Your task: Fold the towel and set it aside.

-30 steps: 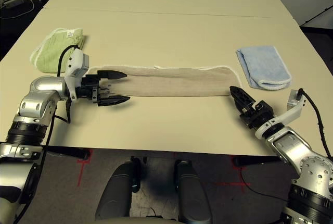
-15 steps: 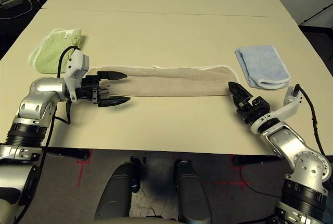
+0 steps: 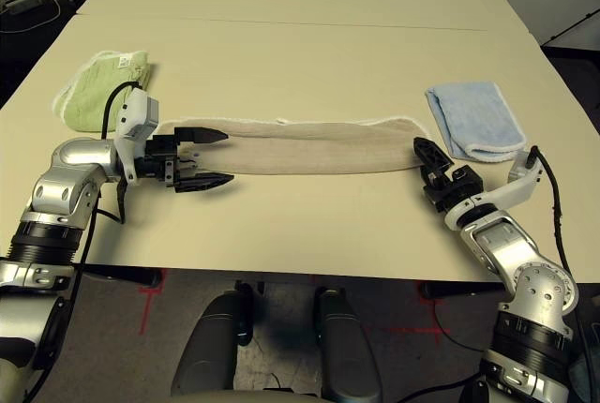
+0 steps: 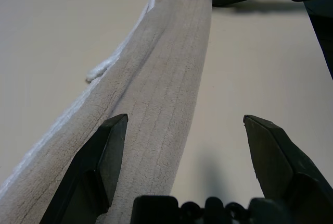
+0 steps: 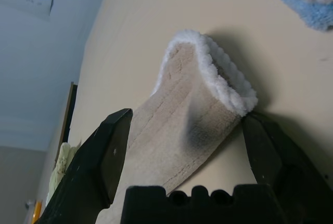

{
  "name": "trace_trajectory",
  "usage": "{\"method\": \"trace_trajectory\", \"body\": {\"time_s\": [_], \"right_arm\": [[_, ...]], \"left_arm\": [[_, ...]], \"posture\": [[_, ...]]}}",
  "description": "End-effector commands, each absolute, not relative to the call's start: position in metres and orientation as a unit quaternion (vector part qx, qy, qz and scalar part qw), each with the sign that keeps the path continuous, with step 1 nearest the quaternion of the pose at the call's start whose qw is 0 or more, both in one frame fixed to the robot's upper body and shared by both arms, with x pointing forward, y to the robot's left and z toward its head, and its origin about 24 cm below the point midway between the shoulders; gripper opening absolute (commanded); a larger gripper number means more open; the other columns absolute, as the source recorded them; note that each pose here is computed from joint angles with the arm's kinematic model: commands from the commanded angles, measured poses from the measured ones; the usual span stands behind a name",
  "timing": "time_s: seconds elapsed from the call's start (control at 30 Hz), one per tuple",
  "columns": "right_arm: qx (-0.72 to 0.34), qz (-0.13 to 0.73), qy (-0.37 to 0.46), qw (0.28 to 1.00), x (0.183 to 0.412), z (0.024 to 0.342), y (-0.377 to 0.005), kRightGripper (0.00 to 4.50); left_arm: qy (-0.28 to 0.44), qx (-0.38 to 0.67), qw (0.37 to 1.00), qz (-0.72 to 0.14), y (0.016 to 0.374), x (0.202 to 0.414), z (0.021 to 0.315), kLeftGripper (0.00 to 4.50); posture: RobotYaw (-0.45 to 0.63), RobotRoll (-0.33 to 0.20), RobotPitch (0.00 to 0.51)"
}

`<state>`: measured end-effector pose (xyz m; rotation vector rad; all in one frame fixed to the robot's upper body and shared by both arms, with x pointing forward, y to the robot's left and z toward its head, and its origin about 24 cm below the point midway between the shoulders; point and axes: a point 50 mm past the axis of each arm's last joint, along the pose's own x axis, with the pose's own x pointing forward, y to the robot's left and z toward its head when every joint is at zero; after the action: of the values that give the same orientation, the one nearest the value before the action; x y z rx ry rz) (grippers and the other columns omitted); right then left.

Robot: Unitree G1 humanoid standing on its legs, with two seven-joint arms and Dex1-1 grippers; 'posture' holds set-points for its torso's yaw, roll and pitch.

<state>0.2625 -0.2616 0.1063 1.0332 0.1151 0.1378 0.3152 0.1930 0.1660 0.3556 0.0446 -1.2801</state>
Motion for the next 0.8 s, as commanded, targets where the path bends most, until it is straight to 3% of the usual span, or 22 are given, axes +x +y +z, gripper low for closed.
{"method": "trace_trajectory", "body": {"time_s": [0.03, 0.33, 0.8], "right_arm": [[0.5, 0.032, 0.078, 0.862, 0.261, 0.0918, -0.2643, 3.52], [0.505, 0.03, 0.083, 0.859, 0.2573, 0.0866, -0.262, 0.11], [0.469, 0.058, 0.084, 0.877, 0.255, 0.092, -0.2637, 0.05]], "left_arm": [[0.033, 0.163, 0.785, -0.597, 0.1948, 0.3127, 0.1613, 4.5], [0.038, 0.164, 0.785, -0.596, 0.1967, 0.3124, 0.1604, 4.5], [0.042, 0.164, 0.784, -0.598, 0.1965, 0.3136, 0.1598, 4.5]], "posture": [[-0.01, 0.0, 0.19], [-0.01, 0.0, 0.186], [-0.02, 0.0, 0.18]]}}
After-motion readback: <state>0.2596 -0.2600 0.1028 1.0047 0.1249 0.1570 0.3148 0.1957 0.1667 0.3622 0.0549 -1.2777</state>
